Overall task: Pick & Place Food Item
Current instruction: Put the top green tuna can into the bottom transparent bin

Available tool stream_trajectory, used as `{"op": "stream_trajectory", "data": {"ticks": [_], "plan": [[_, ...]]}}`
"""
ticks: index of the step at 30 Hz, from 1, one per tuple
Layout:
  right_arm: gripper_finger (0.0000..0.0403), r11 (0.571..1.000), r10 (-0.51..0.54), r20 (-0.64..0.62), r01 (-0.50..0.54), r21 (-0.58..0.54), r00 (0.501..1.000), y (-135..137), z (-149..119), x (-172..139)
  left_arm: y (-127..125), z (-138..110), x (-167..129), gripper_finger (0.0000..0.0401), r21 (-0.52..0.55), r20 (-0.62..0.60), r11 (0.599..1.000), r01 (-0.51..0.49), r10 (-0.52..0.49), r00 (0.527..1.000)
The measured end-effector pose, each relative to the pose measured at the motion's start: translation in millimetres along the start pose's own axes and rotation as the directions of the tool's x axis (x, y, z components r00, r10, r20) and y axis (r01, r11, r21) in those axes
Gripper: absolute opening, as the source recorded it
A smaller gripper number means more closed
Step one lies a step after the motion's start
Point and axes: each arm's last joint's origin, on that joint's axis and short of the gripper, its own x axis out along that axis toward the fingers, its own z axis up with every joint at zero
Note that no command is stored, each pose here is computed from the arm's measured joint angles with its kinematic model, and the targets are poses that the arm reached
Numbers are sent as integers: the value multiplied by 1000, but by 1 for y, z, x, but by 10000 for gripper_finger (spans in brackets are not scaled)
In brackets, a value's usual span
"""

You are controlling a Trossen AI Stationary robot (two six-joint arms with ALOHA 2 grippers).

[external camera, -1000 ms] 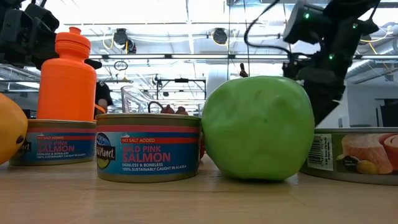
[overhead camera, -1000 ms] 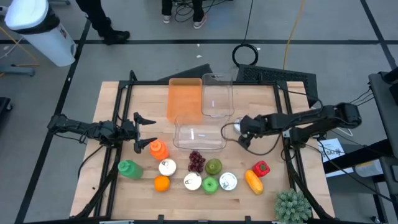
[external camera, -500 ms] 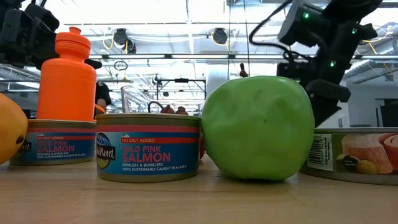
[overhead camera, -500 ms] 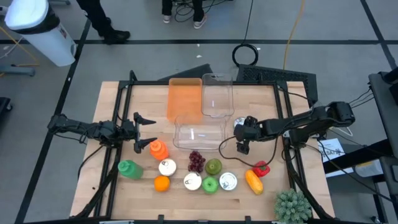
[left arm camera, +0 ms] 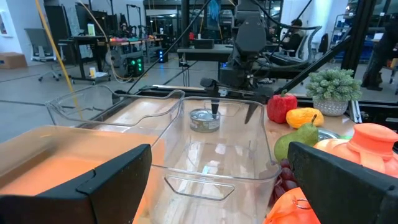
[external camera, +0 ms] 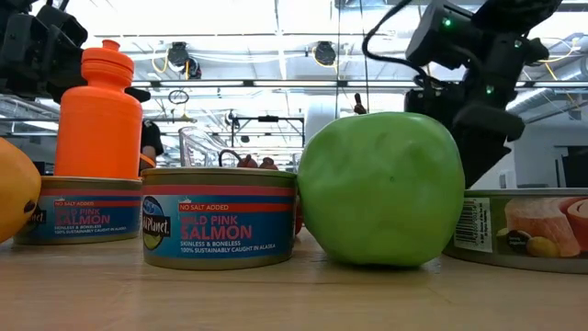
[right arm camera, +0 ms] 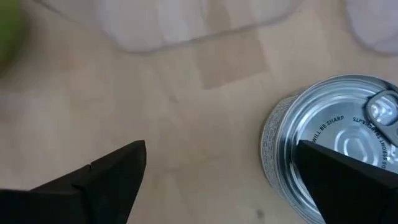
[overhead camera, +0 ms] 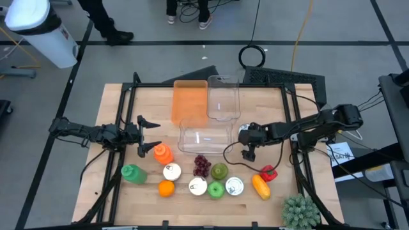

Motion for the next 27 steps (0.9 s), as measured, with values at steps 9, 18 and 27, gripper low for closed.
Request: {"op": "stream_trajectory", "data": {"ticks": [9, 18, 27], "plan": [[391, 979, 202, -25, -201, 34, 979, 7, 2, -2, 0, 0, 0, 392, 0, 0, 1000, 0, 0, 1000], [391, 957, 290, -45, -289, 40, 956, 14, 0, -3, 0, 0, 0, 392, 0, 0, 1000, 0, 0, 1000], [391, 931, 364, -27, -363, 33, 931, 32, -2, -5, 0, 0, 0, 392, 0, 0, 1000, 0, 0, 1000]]}}
